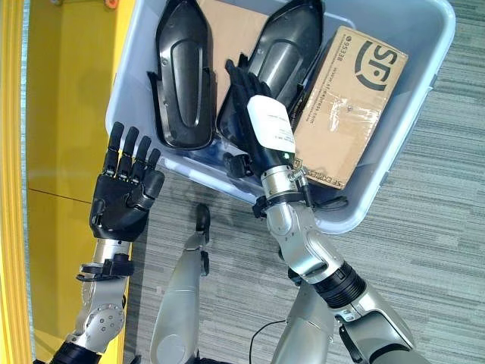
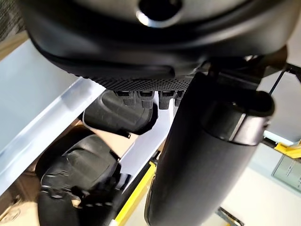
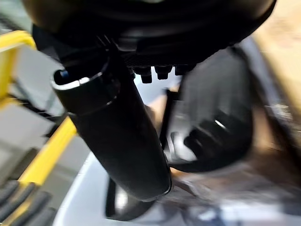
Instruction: Move parts from the plastic box to the shelf.
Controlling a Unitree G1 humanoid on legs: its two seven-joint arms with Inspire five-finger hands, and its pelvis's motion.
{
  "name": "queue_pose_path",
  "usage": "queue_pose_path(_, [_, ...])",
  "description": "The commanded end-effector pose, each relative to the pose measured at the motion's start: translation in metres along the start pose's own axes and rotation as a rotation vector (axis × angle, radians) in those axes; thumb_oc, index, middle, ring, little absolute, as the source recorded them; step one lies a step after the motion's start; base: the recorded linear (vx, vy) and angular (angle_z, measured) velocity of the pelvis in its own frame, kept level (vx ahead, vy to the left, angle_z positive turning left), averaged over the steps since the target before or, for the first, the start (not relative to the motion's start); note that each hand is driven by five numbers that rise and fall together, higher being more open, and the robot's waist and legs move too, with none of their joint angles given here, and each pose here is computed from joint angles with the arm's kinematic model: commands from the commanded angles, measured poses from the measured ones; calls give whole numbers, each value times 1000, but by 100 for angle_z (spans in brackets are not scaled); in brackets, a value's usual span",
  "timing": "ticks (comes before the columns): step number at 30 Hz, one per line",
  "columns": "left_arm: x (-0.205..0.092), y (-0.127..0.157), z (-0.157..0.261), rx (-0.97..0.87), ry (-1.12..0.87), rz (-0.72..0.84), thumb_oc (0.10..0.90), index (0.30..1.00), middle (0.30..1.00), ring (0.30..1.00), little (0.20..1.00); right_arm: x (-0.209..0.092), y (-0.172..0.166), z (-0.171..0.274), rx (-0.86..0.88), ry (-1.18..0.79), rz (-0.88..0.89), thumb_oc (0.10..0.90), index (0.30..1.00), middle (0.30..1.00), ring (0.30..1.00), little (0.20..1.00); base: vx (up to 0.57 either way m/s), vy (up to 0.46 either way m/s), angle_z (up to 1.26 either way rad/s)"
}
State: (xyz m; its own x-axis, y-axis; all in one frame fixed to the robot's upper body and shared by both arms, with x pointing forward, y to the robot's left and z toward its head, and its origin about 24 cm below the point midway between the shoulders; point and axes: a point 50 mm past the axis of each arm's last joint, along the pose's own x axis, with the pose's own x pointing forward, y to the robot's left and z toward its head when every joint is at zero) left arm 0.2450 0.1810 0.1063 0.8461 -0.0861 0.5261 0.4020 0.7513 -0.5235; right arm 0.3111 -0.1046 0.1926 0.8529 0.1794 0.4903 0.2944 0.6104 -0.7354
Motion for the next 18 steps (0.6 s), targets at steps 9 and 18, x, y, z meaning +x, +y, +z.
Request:
queue_pose_path(9, [14,-36,34,-49,-250,-229,900,1000,1000,1000,1000,1,-12,11,15,-78,-211,900,1000,1000,1000,1000,25,56,-3])
queue_pose_path(18, [15,-33,29,-53,-237,-216,900,1000,1000,1000,1000,4,-1,9,-75,-80,-202,900,1000,1000,1000,1000,3,1,-1])
